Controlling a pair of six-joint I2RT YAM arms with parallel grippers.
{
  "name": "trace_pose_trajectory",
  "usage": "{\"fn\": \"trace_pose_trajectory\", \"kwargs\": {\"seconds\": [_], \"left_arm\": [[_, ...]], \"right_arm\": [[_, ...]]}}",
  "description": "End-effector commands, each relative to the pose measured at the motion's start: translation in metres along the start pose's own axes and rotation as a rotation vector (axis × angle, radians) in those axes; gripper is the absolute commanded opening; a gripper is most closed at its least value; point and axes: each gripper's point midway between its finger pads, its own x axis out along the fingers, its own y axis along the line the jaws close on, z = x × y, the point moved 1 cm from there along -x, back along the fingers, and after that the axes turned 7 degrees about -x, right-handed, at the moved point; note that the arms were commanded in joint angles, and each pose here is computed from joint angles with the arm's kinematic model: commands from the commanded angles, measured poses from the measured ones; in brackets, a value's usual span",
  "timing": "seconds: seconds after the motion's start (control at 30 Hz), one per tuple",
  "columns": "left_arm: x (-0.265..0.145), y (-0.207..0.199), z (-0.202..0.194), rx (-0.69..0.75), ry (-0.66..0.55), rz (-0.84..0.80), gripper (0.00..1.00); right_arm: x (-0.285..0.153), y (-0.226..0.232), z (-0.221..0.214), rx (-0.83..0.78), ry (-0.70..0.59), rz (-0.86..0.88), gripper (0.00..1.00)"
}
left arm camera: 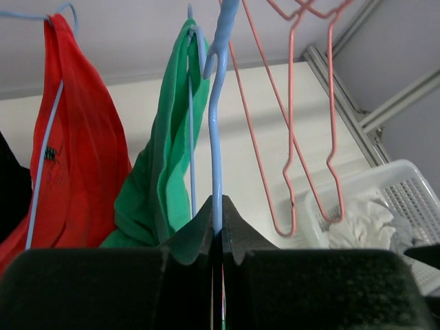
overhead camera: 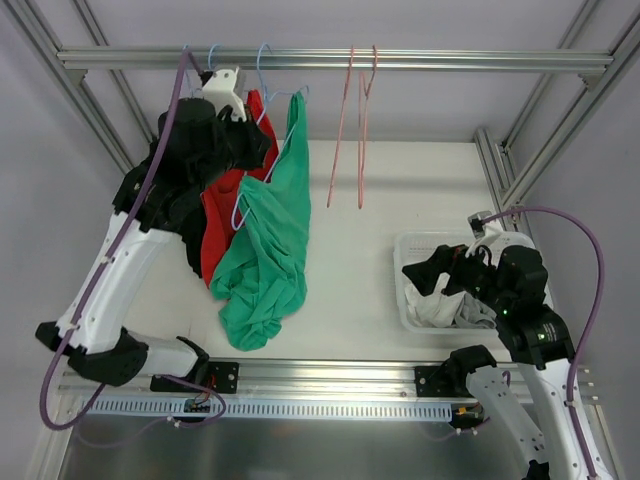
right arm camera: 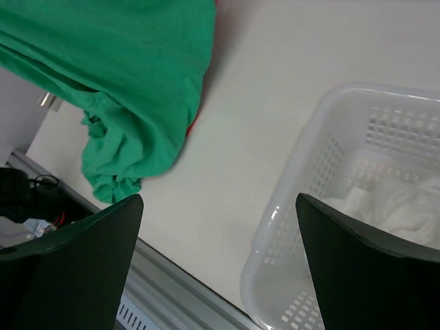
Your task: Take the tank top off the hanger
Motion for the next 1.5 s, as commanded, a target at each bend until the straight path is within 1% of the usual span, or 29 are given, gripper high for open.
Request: {"fn": "trace_pose_trajectory", "kwargs": {"seconds": [0.0, 0.07, 0.1, 0.17, 0.2, 0.33, 0.37, 0.4, 0.43, 0.47, 0.53, 0.57, 0.6, 0.7, 0.73, 0.77, 0.8, 0.83, 0.87, 0.93, 1.03, 1.07, 1.13, 1.2, 1.23, 1.37, 1.4, 1.43, 1.47], "left_arm": [[-0.051, -0.018, 0.024, -0.044, -0.155, -0.135, 0.00], [-0.051, -0.011, 0.006, -0.042, -0.148, -0.135, 0.00], [-0.066, -0.011, 0.006, -0.041, -0.168, -0.155, 0.00], [-0.066, -0.005, -0.018, -0.037, -0.121, -0.161, 0.00], [-0.079, -0.005, -0.022, -0.058, -0.127, -0.185, 0.00], [-0.100, -0.002, -0.077, -0.090, -0.022, -0.279, 0.00], [-0.097, 0.006, -0.104, -0.093, 0.030, -0.271, 0.00], [-0.113, 0.007, -0.110, -0.080, 0.019, -0.303, 0.00], [-0.117, 0.010, -0.123, -0.071, 0.040, -0.316, 0.00], [-0.117, 0.016, -0.148, -0.066, 0.096, -0.323, 0.00], [-0.137, 0.017, -0.168, -0.065, 0.121, -0.384, 0.00], [-0.141, 0.013, -0.193, -0.071, 0.195, -0.448, 0.00], [-0.152, 0.009, -0.200, -0.089, 0.206, -0.497, 0.00], [-0.168, 0.002, -0.239, -0.124, 0.331, -0.624, 0.00], [-0.170, 0.001, -0.248, -0.131, 0.359, -0.645, 0.00], [-0.171, 0.002, -0.258, -0.140, 0.391, -0.659, 0.00], [-0.177, 0.000, -0.261, -0.153, 0.405, -0.688, 0.00], [-0.178, -0.001, -0.263, -0.156, 0.409, -0.695, 0.00], [-0.181, -0.002, -0.262, -0.160, 0.407, -0.703, 0.00], [-0.185, -0.004, -0.260, -0.167, 0.409, -0.721, 0.00], [-0.186, -0.007, -0.258, -0.181, 0.422, -0.724, 0.00], [-0.185, -0.008, -0.259, -0.184, 0.431, -0.727, 0.00], [-0.182, -0.007, -0.260, -0.193, 0.447, -0.717, 0.00], [-0.179, -0.007, -0.263, -0.201, 0.464, -0.708, 0.00], [-0.178, -0.007, -0.263, -0.201, 0.464, -0.704, 0.00], [-0.179, -0.008, -0.261, -0.205, 0.457, -0.708, 0.00], [-0.181, -0.009, -0.260, -0.208, 0.458, -0.718, 0.00], [-0.182, -0.010, -0.259, -0.208, 0.454, -0.724, 0.00], [-0.183, -0.011, -0.257, -0.209, 0.448, -0.731, 0.00]], "right_arm": [[0.002, 0.035, 0.016, -0.070, -0.086, 0.233, 1.00], [0.003, 0.041, 0.015, -0.065, -0.093, 0.286, 0.99], [0.004, 0.042, 0.014, -0.054, -0.091, 0.291, 1.00], [0.007, 0.043, 0.013, -0.048, -0.089, 0.300, 0.99], [0.009, 0.042, 0.009, -0.039, -0.078, 0.305, 1.00], [0.014, 0.053, 0.007, 0.021, -0.090, 0.390, 0.99], [0.014, 0.058, 0.013, 0.009, -0.123, 0.420, 1.00], [0.016, 0.059, 0.013, 0.014, -0.131, 0.424, 0.99], [0.020, 0.058, 0.008, 0.027, -0.123, 0.424, 1.00], [0.021, 0.064, 0.008, 0.022, -0.133, 0.446, 1.00], [0.029, 0.062, -0.003, 0.028, -0.137, 0.439, 0.99], [0.029, 0.072, -0.003, 0.009, -0.161, 0.476, 0.99], [0.033, 0.070, -0.006, 0.012, -0.178, 0.459, 0.98], [0.045, 0.082, -0.020, -0.009, -0.203, 0.494, 0.95], [0.055, 0.080, -0.022, -0.001, -0.210, 0.459, 0.94], [0.057, 0.091, -0.027, -0.011, -0.217, 0.489, 0.92], [0.062, 0.093, -0.029, -0.014, -0.215, 0.478, 0.91], [0.077, 0.085, -0.032, -0.021, -0.211, 0.395, 0.86], [0.078, 0.098, -0.034, -0.040, -0.219, 0.417, 0.85], [0.088, 0.099, -0.031, -0.077, -0.242, 0.364, 0.84], [0.104, 0.114, -0.029, -0.118, -0.238, 0.342, 0.77], [0.116, 0.117, -0.043, -0.139, -0.182, 0.333, 0.75], [0.125, 0.125, -0.040, -0.151, -0.171, 0.327, 0.72], [0.138, 0.129, -0.047, -0.173, -0.153, 0.305, 0.70], [0.141, 0.132, -0.041, -0.167, -0.176, 0.305, 0.70], [0.155, 0.136, -0.040, -0.180, -0.172, 0.284, 0.68], [0.157, 0.135, -0.040, -0.188, -0.171, 0.274, 0.65], [0.162, 0.134, -0.043, -0.194, -0.164, 0.260, 0.59], [0.164, 0.136, -0.039, -0.192, -0.175, 0.260, 0.56]]}}
